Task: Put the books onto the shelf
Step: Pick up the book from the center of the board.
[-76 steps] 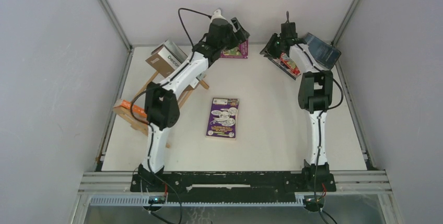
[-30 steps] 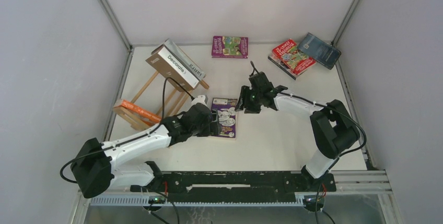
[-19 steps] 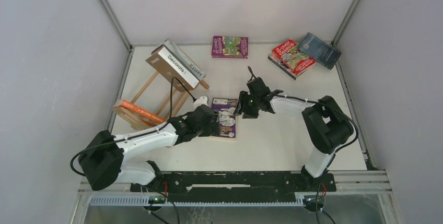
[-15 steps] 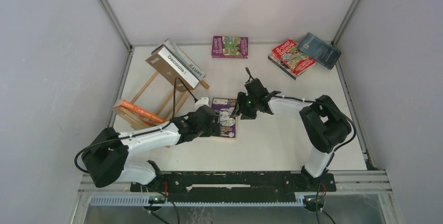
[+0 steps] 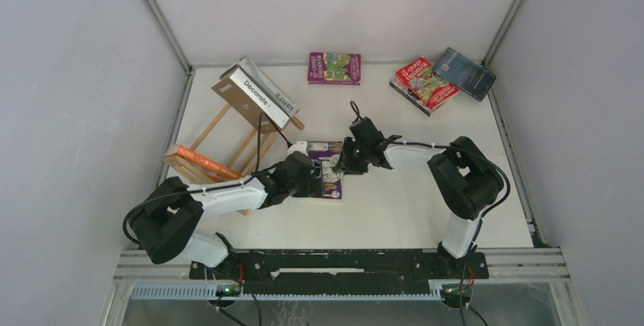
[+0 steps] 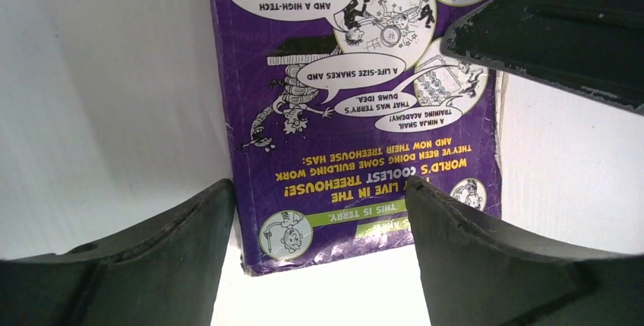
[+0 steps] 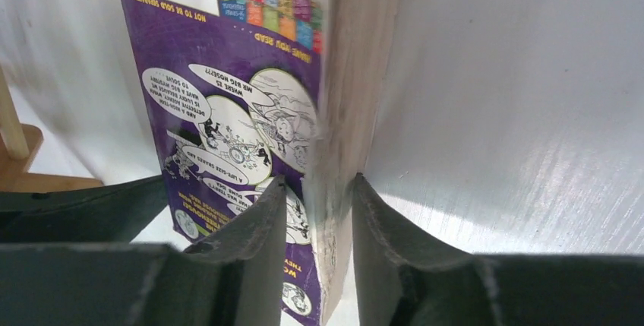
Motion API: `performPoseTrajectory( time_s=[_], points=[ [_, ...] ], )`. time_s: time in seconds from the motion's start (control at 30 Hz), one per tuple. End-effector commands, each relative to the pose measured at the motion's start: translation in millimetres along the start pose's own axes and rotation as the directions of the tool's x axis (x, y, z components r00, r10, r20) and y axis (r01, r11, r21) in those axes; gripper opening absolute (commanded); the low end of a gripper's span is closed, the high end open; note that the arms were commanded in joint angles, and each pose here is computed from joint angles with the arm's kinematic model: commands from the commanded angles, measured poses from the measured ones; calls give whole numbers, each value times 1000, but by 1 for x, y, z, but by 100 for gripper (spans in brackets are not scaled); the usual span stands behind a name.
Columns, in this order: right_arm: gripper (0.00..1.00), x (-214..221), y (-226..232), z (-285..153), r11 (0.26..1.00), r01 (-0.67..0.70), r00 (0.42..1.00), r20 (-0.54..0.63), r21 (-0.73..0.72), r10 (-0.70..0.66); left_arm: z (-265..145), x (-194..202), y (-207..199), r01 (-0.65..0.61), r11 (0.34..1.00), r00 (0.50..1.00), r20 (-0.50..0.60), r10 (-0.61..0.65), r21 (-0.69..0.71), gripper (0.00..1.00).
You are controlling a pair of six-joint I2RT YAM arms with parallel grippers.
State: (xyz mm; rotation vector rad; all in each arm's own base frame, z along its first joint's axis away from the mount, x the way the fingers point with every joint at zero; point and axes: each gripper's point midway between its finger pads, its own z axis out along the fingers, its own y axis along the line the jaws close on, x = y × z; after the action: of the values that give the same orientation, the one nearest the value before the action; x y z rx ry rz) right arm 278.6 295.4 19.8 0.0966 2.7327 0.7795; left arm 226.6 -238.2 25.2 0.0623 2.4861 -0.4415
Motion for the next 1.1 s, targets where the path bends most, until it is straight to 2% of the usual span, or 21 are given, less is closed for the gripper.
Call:
performPoseTrajectory(
  time_s=[0.0, 0.1, 0.17, 0.27, 0.4, 0.6, 0.67, 0.8, 1.07],
  points=[
    [25, 34, 1, 17, 1000, -22, 996, -91, -14, 21, 7, 17, -53, 34, 959, 997, -77, -13, 282, 84],
    [7, 41, 1, 17, 999, -39, 993, -114, -38, 34, 1, 17, -64, 49, 939, 996, -87, -21, 339, 82],
    [0, 42, 4, 16, 996, -56, 991, -122, -70, 48, -5, 13, -69, 47, 929, 997, -78, -20, 366, 82],
    [0, 39, 12, 8, 987, -78, 989, -132, -139, 60, -17, 5, -78, 45, 914, 998, -66, -19, 403, 83],
    [0, 22, 26, -11, 961, -97, 991, -119, -260, 68, -34, -8, -84, 28, 904, 999, -38, -13, 426, 89],
    [0, -8, 37, -57, 875, -176, 983, -120, -451, 136, -49, -24, -68, 81, 902, 996, -10, -85, 425, 99],
    [0, -13, 38, -70, 844, -201, 979, -135, -497, 153, -52, -29, -60, 104, 898, 993, 0, -115, 427, 100],
    [0, -11, 39, -88, 798, -242, 969, -182, -552, 168, -51, -37, -50, 149, 886, 986, 0, -166, 439, 100],
    [0, -5, 41, -108, 722, -324, 945, -238, -612, 223, -37, -35, -51, 179, 878, 983, -44, -178, 444, 100]
  ],
)
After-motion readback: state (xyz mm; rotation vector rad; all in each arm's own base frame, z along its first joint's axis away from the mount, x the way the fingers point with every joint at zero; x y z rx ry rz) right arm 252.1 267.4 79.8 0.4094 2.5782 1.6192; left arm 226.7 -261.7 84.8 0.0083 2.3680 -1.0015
